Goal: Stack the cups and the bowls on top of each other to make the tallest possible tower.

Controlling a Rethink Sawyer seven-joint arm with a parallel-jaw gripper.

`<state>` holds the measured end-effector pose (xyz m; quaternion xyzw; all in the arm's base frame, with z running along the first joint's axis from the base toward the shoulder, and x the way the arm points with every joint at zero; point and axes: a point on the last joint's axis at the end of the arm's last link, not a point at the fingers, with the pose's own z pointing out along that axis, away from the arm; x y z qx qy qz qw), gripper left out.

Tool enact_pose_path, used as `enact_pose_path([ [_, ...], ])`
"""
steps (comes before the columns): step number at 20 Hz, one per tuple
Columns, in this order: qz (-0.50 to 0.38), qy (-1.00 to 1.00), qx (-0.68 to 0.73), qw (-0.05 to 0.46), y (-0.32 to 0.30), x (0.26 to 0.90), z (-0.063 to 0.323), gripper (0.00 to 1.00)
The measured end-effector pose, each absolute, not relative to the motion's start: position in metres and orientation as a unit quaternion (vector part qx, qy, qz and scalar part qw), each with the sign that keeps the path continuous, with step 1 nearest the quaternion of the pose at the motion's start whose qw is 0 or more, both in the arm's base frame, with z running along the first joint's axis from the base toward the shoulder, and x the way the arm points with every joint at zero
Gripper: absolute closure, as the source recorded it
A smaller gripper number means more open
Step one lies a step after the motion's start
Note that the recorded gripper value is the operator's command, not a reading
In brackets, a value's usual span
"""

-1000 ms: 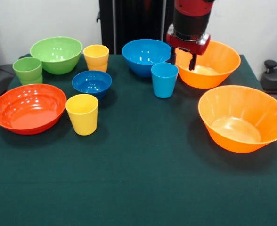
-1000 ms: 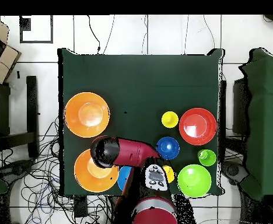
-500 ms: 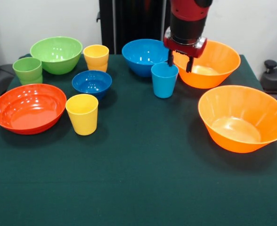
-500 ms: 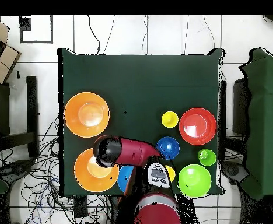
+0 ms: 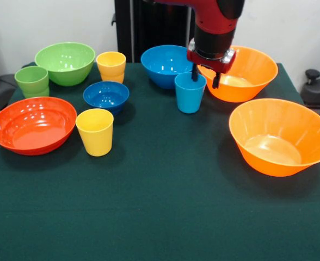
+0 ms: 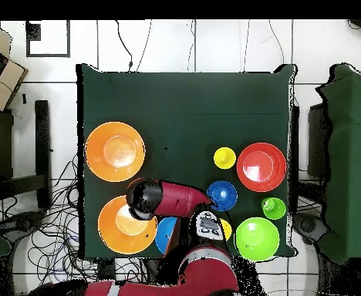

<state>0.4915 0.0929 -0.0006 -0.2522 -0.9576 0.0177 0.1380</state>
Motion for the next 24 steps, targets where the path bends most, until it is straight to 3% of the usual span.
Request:
enact_pose_path([
  [12,0.024,-0.956,-0.254,0.145,0.09,0.478,-0.029,0.0],
  [24,0.024,-0.956,-0.254,0.145,0.09,0.478,-0.029,0.0],
])
